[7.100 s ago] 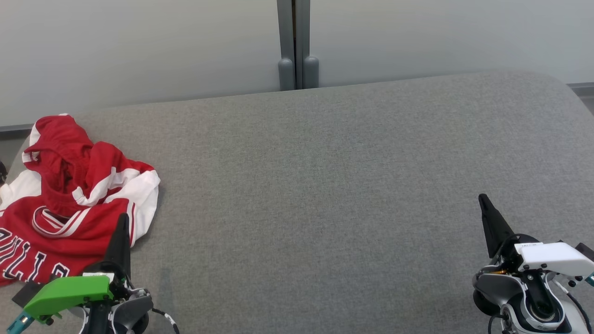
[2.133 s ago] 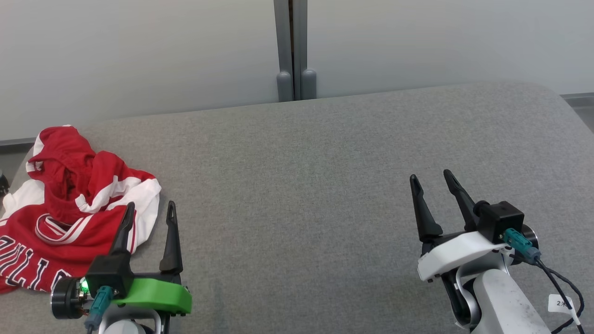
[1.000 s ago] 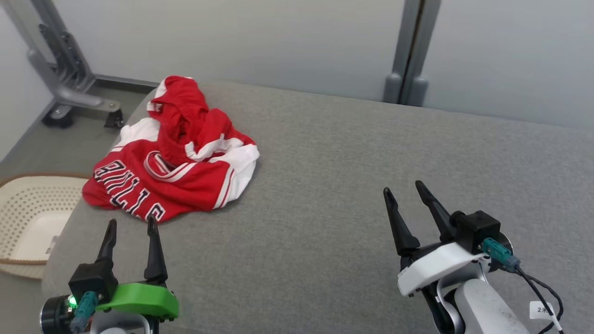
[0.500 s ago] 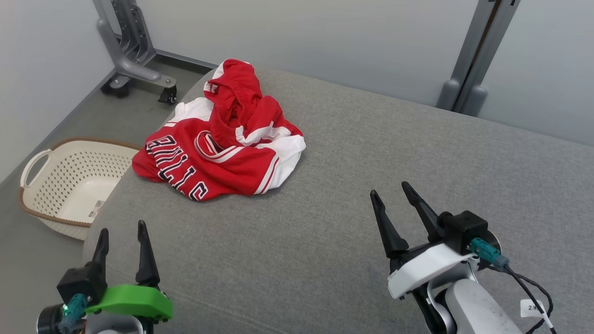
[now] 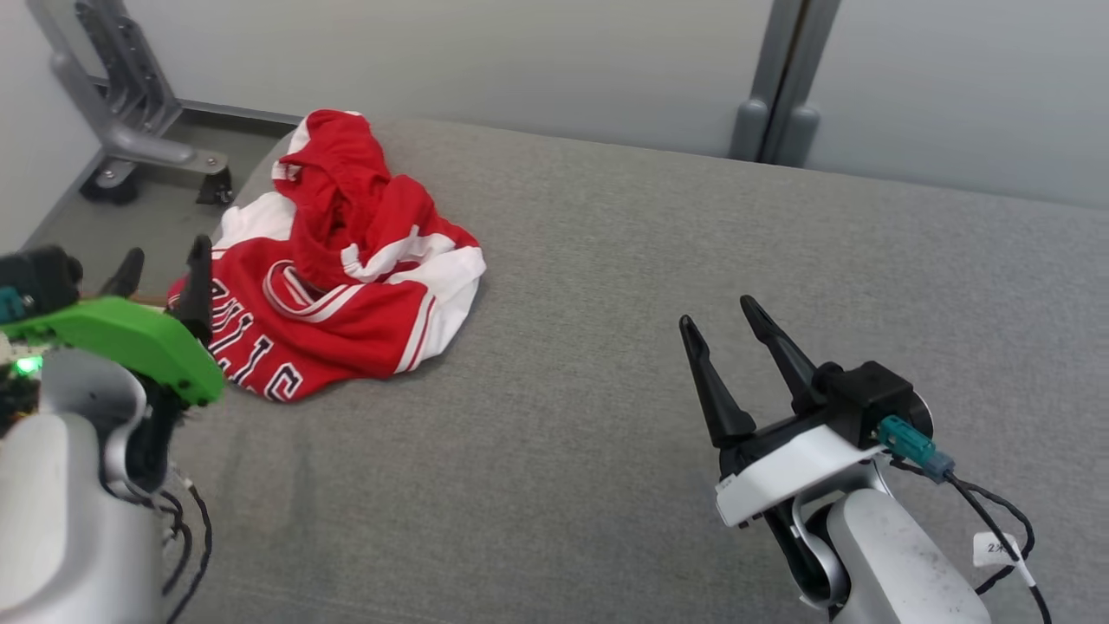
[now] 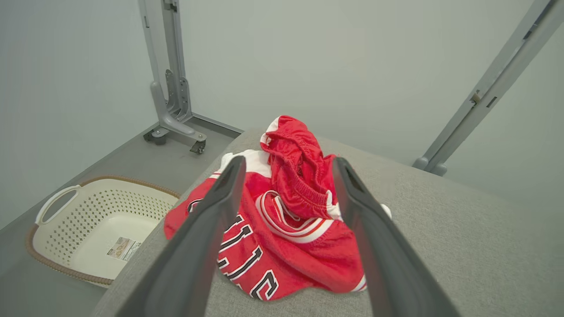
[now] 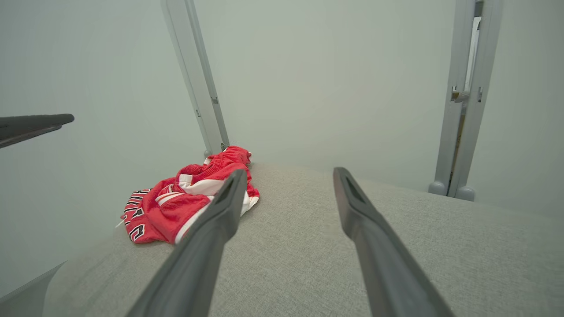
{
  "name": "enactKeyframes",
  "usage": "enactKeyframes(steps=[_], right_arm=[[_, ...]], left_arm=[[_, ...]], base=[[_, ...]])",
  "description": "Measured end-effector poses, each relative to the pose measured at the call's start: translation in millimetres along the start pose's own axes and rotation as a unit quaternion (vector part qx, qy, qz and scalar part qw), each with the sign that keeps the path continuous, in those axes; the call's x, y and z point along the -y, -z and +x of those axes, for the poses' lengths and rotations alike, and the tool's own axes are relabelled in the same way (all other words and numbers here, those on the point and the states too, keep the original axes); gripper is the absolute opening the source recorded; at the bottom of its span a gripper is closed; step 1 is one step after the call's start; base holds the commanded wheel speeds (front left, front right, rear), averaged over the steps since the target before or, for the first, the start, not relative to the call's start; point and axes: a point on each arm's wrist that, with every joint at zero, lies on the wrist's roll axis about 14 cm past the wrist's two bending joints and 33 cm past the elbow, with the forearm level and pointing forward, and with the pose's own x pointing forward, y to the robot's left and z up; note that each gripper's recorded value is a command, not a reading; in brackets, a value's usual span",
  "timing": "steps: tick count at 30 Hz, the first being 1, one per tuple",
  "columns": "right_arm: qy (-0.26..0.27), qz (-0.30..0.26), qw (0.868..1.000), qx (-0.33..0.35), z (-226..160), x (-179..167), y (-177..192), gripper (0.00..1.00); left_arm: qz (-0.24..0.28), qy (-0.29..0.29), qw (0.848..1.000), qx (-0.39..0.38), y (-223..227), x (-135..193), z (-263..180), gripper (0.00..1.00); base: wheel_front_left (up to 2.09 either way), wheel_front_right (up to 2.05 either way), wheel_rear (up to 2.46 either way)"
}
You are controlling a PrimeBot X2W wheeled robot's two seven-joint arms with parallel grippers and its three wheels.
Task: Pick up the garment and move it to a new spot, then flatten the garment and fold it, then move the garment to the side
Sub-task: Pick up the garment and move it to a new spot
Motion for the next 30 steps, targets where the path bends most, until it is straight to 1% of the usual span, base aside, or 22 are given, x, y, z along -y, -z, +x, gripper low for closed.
enactKeyframes(steps=[3,6,9,12,16,19,24,26,30], right_arm=[[0.020,-0.005,1.000,0.003,-5.7,15.8,-3.1,1.00],[0.039,-0.012,0.999,0.006,-11.8,30.7,-6.5,1.00],[0.060,-0.018,0.998,0.009,-18.9,46.9,-9.5,1.00],[0.082,-0.022,0.996,0.008,-28.0,62.4,-10.8,1.00],[0.116,-0.031,0.993,0.011,-40.3,86.6,-15.1,1.00],[0.140,-0.035,0.990,0.009,-50.0,103.3,-15.2,1.00],[0.175,-0.034,0.984,-0.001,-67.9,123.8,-10.3,1.00],[0.187,-0.035,0.982,-0.005,-74.1,130.1,-8.4,1.00],[0.206,-0.033,0.978,-0.012,-84.0,139.8,-4.7,1.00]], left_arm=[[-0.006,0.025,0.998,-0.055,-2.0,13.1,23.6,1.00],[-0.005,0.045,0.989,-0.141,14.0,24.1,42.0,1.00],[0.013,0.054,0.979,-0.195,21.5,30.0,59.2,1.00],[0.030,0.067,0.970,-0.233,29.1,40.6,75.6,1.00],[0.066,0.085,0.955,-0.277,48.9,56.4,94.0,1.00],[0.086,0.087,0.941,-0.315,71.2,59.7,104.2,1.00],[0.127,0.072,0.910,-0.387,115.5,51.8,111.6,1.00],[0.139,0.064,0.901,-0.405,127.1,47.3,113.9,1.00],[0.178,0.035,0.872,-0.454,150.1,25.7,111.3,1.00]], base=[[0.00,0.00,0.00],[0.00,0.00,0.00],[0.00,0.00,0.00],[0.00,0.00,0.00],[0.00,0.00,0.00],[0.00,0.00,0.00],[0.00,0.00,0.00],[0.00,0.00,0.00],[0.00,0.00,0.00]])
